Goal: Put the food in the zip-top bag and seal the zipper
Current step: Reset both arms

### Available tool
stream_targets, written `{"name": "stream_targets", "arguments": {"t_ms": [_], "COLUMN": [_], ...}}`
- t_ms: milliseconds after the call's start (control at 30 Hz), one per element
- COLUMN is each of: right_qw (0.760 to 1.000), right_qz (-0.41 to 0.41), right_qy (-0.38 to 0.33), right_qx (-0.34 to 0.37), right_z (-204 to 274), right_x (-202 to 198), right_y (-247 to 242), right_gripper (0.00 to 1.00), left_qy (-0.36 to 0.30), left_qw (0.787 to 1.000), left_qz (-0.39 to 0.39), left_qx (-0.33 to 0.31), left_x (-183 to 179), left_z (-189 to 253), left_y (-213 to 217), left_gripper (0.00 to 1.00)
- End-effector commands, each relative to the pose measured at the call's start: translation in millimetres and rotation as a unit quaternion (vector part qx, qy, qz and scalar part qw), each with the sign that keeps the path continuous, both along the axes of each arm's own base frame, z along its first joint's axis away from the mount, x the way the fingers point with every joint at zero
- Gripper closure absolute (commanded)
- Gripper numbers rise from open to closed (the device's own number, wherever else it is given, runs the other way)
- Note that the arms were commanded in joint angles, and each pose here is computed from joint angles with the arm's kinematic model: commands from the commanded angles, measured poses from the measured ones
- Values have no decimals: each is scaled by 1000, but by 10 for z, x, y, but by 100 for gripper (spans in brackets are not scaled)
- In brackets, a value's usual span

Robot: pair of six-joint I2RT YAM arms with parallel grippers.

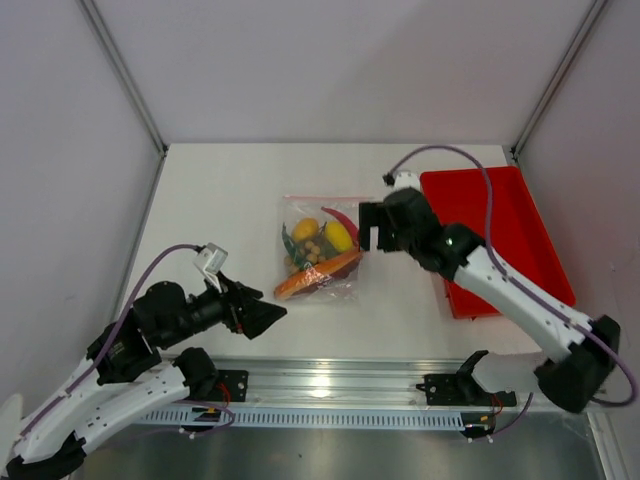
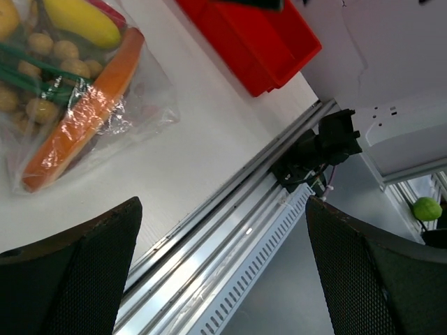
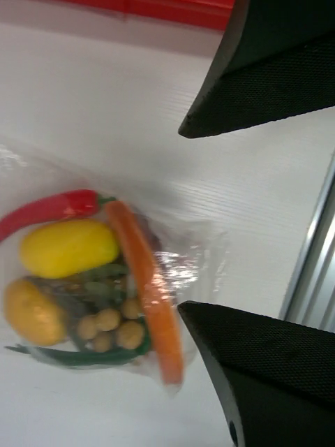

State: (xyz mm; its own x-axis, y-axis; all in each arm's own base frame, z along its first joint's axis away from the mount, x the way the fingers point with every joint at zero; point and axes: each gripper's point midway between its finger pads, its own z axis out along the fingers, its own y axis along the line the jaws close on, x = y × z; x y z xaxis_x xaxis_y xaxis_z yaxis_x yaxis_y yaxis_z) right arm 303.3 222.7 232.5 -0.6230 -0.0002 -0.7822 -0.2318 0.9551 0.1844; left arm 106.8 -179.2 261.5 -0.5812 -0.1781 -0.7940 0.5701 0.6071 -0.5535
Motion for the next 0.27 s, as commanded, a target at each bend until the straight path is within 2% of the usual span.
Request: {"name": "stream_targets", "arguments": {"t_ms": [0,33,100,133,200,233], "right_qw": [996,995,997,996,997,998], "right_qz": [-64,-72,-52,-61,-38,-27], "right_qy": [54,71,58,71,61,52], "right_qx": [-23,-17,2,6,19,39], "right_z": [-447,-621,-578,-683,-685,-643], "right_x": [-643,-819,-1128,-1255,-1455,-1537], "right_y": [-347,-383,-369,-422,-394,-411], "right_gripper": [1,1,1,1,1,0], "left_qy": [29,49,64,80,73,75], "left_qw": [998,996,992,990,982,979], "left_qz": [-38,-56,-80,-87,-122,-128], "left_qx": [-36,-42,-73,-70,-126,-136], "left_x": [-68,-119,-169,-181,-278,-292], "left_z": [8,-46,-44,-211,-37,-97], "left_y": [-210,-279,-401,-449,-535,-558], "left_gripper": [1,1,1,0,1,1]}}
